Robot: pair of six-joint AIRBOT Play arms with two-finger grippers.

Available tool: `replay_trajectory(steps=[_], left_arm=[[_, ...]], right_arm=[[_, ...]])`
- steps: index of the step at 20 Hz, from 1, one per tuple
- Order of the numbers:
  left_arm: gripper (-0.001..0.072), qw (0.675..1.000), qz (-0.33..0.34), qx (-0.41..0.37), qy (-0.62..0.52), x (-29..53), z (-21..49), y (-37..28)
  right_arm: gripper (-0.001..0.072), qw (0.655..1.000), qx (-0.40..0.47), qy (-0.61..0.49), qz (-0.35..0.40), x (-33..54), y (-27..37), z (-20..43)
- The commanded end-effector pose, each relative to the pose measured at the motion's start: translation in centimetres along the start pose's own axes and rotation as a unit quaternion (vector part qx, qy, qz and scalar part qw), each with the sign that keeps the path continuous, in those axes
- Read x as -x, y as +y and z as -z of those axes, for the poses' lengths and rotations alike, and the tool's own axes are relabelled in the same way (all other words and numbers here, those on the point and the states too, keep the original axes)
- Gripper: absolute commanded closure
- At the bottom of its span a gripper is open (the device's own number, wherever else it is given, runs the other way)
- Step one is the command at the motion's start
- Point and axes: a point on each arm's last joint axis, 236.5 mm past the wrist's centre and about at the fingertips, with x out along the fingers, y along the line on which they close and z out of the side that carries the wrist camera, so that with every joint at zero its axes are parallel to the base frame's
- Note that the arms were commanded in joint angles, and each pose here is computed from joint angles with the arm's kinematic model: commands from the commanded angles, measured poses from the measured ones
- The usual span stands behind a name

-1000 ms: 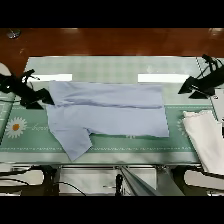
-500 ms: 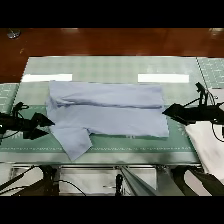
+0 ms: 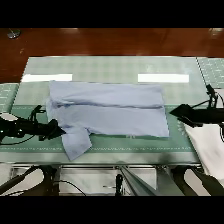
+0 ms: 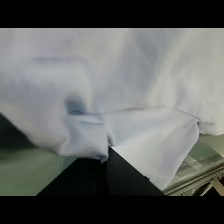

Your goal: Fold the shirts.

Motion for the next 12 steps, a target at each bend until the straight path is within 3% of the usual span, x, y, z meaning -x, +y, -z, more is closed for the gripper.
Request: replay_trajectory(steps=[1, 5, 12], left_arm=[[0.069, 0.999, 0.034, -0.027, 0.009, -0.4, 0.6, -2.1], [0.069, 0.997, 0.077, -0.029, -0.01, -0.2, -0.3, -4.1], [0.0689, 0.996, 0.086, -0.026, -0.014, -0.1, -0.4, -4.5]], right_arm=[[0.0088, 0.99, -0.071, 0.074, 0.101, 2.1, -7.3, 4.1], [0.0088, 0.991, -0.068, 0.115, 0.027, -1.9, -4.6, 7.7], [0.0088, 0.987, -0.047, 0.151, -0.003, -6.4, -1.5, 8.0]])
